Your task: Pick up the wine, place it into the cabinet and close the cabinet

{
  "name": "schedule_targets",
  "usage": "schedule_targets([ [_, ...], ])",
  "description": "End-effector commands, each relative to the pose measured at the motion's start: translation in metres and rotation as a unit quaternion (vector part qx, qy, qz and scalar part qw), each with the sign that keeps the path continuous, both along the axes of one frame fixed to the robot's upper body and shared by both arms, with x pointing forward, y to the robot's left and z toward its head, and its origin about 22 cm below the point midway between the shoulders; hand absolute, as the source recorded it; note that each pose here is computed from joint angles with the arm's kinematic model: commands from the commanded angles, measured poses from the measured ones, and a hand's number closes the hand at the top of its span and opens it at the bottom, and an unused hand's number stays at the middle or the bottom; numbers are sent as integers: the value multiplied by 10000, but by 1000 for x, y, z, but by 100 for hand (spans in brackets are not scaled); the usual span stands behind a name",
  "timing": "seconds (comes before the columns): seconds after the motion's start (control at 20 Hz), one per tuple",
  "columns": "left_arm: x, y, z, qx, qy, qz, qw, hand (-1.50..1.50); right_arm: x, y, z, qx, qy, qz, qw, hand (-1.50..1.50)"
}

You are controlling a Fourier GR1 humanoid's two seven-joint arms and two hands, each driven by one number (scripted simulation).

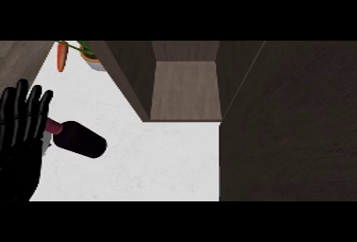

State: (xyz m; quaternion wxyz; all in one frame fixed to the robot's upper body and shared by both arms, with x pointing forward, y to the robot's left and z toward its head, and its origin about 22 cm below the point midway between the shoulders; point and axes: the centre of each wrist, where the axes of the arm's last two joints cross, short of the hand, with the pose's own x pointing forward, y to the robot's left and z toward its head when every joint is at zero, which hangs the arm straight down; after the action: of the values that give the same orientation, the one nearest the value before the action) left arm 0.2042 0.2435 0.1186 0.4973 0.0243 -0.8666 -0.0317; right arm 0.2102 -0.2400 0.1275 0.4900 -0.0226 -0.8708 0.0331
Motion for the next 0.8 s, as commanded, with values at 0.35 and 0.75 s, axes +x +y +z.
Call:
schedule_targets([
  [0.35,14,56,-33,-678,978,-2907,9494,-150,-23,19,0,-137,459,1211,9915,-150],
  [0.75,9,149,19,-865,1157,-3428,9282,-150,-64,26,52,-214,547,1274,9901,-150],
])
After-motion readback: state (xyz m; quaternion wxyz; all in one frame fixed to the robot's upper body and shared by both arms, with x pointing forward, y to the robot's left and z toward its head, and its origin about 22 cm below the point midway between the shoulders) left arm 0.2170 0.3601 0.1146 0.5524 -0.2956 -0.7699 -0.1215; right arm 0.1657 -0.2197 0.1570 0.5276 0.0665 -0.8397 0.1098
